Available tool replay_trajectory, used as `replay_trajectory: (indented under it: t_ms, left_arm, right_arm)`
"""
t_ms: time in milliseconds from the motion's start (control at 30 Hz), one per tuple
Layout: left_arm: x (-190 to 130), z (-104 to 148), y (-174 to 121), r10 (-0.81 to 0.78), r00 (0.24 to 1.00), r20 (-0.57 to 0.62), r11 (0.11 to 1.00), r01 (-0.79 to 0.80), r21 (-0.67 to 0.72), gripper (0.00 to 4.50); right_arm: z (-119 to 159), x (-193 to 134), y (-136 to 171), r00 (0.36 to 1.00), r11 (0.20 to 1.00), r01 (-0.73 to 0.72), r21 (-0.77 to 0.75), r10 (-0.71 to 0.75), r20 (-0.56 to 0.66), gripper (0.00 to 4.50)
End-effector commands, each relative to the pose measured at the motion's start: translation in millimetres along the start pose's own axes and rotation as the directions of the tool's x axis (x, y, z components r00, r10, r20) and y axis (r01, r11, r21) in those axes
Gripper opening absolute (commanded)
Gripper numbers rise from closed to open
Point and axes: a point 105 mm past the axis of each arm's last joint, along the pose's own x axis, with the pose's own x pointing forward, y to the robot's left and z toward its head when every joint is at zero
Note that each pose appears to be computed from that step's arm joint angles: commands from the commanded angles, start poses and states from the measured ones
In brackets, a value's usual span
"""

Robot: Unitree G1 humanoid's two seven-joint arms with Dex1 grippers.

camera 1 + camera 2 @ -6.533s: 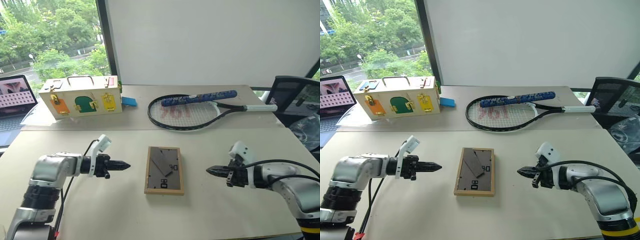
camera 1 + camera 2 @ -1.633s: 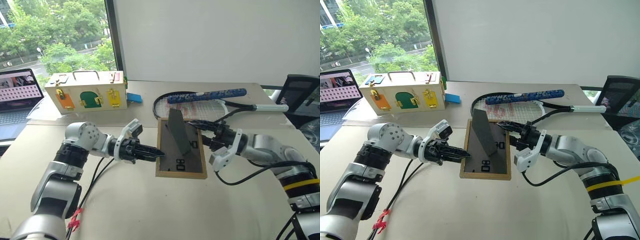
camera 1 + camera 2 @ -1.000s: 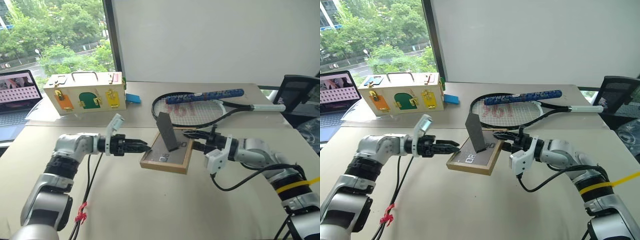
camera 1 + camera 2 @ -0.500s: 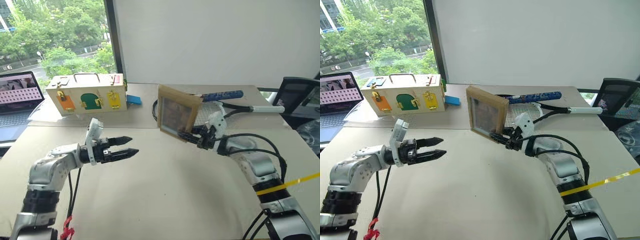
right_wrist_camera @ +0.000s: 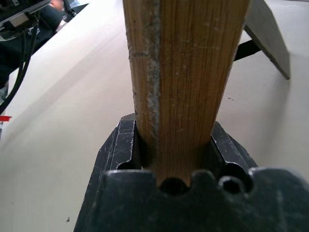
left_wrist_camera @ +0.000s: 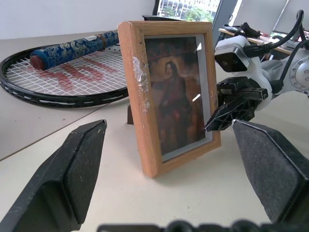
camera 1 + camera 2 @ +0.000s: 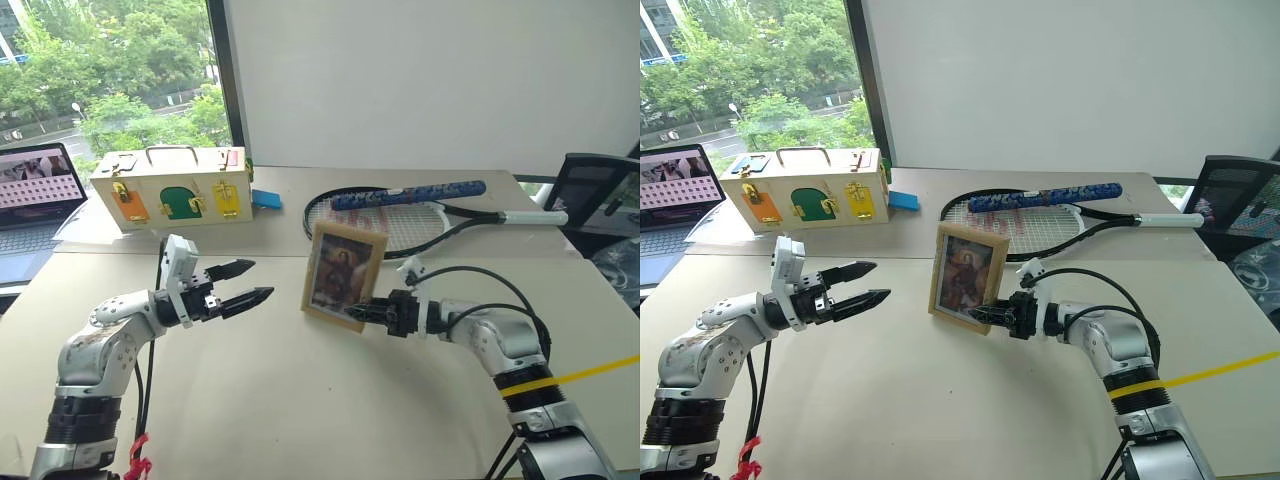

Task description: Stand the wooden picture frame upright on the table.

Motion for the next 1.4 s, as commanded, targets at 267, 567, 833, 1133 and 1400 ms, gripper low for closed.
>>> replay_trajectory:
  t_ms: [267,567,833,1133,1400]
  left_arm:
    - [-6.6,-0.3,-4.5,-0.024,1.000,-0.017,1.000,0.024,0.017,4.50]
    - [-1.5,-3.6,-0.2,-0.030,0.999,-0.028,0.999,0.031,0.029,4.50]
    - [-5.8,-1.1,7.0,-0.041,0.999,-0.029,0.999,0.042,0.032,4.50]
    - [-20.0,-16.1,17.6,0.027,0.993,-0.116,0.999,-0.023,0.039,4.50]
    - [-17.3,-45.7,8.3,0.125,0.975,-0.182,0.983,-0.098,0.153,4.50]
  right_arm:
    - [-25.5,3.9,5.6,1.000,0.994,0.000,0.113,0.002,-0.017,1.24]
    - [-25.9,6.0,1.2,0.993,0.987,0.085,-0.140,-0.096,-0.074,1.24]
    - [-22.6,-19.4,3.7,0.994,0.984,0.087,-0.153,-0.096,-0.057,4.09]
    - [-22.3,-110.8,-4.8,0.971,0.956,0.238,-0.174,-0.232,0.055,4.48]
    - [-4.2,-153.4,55.3,0.951,0.845,0.309,-0.437,-0.285,0.122,4.48]
